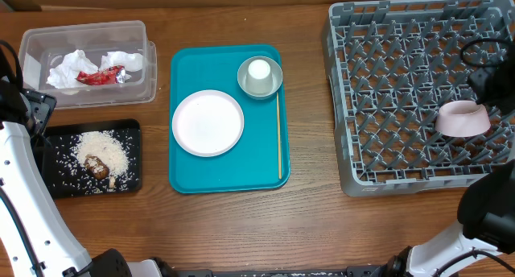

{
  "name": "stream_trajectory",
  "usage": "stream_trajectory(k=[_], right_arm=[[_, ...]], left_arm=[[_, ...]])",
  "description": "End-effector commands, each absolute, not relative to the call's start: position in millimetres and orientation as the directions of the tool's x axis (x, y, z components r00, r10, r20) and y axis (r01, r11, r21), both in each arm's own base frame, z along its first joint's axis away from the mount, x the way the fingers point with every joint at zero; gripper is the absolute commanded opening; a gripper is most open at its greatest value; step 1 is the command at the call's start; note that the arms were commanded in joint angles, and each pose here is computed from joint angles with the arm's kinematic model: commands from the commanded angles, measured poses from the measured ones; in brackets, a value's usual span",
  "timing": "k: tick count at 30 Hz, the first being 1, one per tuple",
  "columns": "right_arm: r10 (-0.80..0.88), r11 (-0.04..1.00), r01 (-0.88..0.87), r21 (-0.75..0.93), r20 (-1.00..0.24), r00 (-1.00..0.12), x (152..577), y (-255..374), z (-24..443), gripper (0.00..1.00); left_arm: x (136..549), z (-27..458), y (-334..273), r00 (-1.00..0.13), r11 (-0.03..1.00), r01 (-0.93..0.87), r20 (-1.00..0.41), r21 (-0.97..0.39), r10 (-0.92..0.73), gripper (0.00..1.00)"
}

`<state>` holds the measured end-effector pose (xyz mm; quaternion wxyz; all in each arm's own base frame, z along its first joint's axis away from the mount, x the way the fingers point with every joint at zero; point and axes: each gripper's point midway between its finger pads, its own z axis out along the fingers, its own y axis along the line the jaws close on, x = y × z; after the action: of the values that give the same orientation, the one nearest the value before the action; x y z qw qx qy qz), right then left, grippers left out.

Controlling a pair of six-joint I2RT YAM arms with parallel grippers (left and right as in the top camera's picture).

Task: Sort waste into correct bins and load items into the dishwasher

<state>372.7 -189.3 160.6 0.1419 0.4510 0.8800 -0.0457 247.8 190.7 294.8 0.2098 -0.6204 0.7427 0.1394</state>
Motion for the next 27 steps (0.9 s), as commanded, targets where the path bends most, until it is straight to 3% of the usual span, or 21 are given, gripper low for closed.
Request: stream_trajectory(k=[1, 15, 22, 27], right_arm=[[0.777, 0.604, 0.796, 0.048, -0.262, -0.573, 367, -183, 150, 0.04], [0.788, 0.592, 0.806, 0.0, -0.207, -0.58, 349, -180, 145, 0.04], [0.816, 0.543, 0.836, -0.085, -0.185, -0.548, 329, -185, 134, 0.04], [0.869, 0.441, 0.884, -0.152, -0.172, -0.463, 305, -194, 141, 0.04]], left_arm=[[247, 296, 189, -0.122, 0.176, -0.982, -0.482, -0.068, -0.867, 1.0], [247, 296, 189, -0.122, 0.176, -0.982, -0.482, -0.068, -0.868, 1.0], [247, 296, 189, -0.122, 0.176, -0.982, -0.482, -0.068, -0.868, 1.0], [247, 296, 189, -0.122, 0.176, -0.982, -0.482, -0.068, -0.867, 1.0]])
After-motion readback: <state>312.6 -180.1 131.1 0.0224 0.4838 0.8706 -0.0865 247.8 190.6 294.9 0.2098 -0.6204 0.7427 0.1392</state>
